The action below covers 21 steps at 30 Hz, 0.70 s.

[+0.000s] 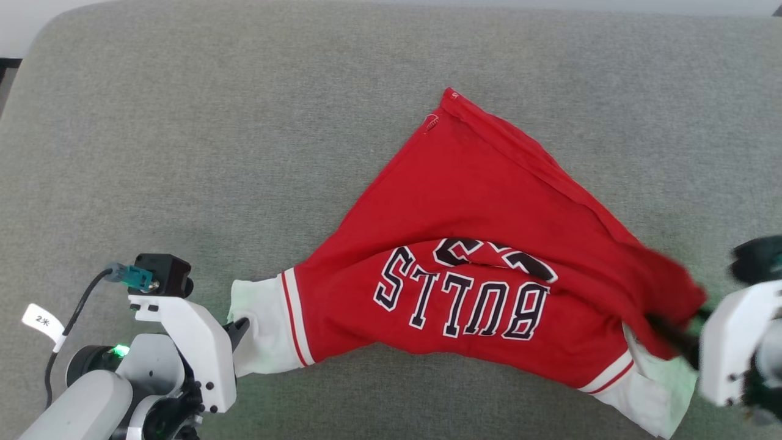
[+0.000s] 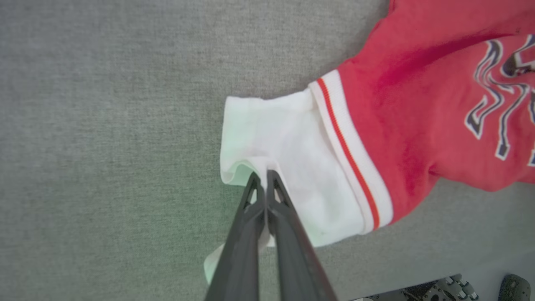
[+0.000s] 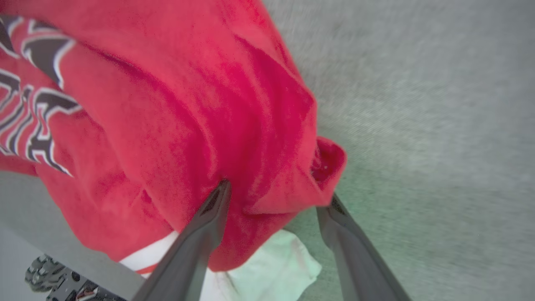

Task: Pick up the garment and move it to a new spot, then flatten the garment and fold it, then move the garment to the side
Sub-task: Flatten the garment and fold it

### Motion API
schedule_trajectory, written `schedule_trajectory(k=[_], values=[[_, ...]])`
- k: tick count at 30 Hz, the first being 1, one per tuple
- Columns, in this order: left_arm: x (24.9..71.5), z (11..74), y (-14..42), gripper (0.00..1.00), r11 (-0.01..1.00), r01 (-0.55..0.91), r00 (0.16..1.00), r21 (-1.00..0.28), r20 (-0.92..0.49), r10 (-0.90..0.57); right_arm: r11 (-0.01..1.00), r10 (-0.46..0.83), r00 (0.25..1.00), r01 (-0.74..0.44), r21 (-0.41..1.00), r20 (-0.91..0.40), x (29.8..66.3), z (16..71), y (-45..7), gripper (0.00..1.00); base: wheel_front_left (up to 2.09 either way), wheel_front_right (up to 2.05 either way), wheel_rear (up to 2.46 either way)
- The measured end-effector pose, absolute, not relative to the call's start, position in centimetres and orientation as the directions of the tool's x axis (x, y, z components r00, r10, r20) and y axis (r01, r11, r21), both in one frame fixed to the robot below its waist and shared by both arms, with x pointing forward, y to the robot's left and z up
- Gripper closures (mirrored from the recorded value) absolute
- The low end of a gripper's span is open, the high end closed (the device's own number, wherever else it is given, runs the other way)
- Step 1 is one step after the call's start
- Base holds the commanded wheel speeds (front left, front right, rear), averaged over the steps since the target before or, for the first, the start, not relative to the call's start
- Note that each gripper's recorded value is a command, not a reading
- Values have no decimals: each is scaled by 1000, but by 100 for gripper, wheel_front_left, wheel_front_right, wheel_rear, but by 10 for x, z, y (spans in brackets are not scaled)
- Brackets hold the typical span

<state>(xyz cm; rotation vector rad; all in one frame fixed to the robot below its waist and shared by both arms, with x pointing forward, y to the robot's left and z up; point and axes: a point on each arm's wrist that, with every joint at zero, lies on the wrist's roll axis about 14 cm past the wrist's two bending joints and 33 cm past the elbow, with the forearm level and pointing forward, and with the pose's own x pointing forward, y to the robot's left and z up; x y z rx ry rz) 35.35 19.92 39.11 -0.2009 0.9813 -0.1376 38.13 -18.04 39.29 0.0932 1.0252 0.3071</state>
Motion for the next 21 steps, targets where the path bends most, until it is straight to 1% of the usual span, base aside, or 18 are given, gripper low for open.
schedule_trajectory(k=[2,5,8,9,10,13,15,19,21], values=[[353,392,200,100,973,22,553,-231,-807,-205,957,281,538,-215,193,-795,392,410,-184,0,0,0,0],[351,392,201,100,972,16,557,-233,-805,-202,954,294,627,-237,183,-721,411,440,-177,0,0,0,0],[348,392,202,100,971,8,557,-238,-805,-202,940,331,683,-298,166,-652,429,465,-161,0,0,0,0],[346,391,202,100,970,2,556,-241,-806,-201,930,356,720,-333,154,-595,445,480,-149,0,0,0,0],[346,391,201,100,969,3,557,-245,-805,-205,925,367,735,-354,138,-570,453,486,-142,0,0,0,0],[348,392,200,100,968,9,564,-250,-798,-211,899,418,755,-422,114,-505,477,497,-117,0,0,0,0],[349,392,198,100,966,10,566,-258,-795,-219,882,441,755,-464,81,-486,494,497,-104,0,0,0,0],[348,391,198,100,965,9,566,-263,-794,-222,850,492,726,-521,83,-480,523,483,-74,0,0,0,0],[347,390,200,100,965,2,566,-263,-795,-218,829,510,709,-556,59,-488,537,477,-59,0,0,0,0]])
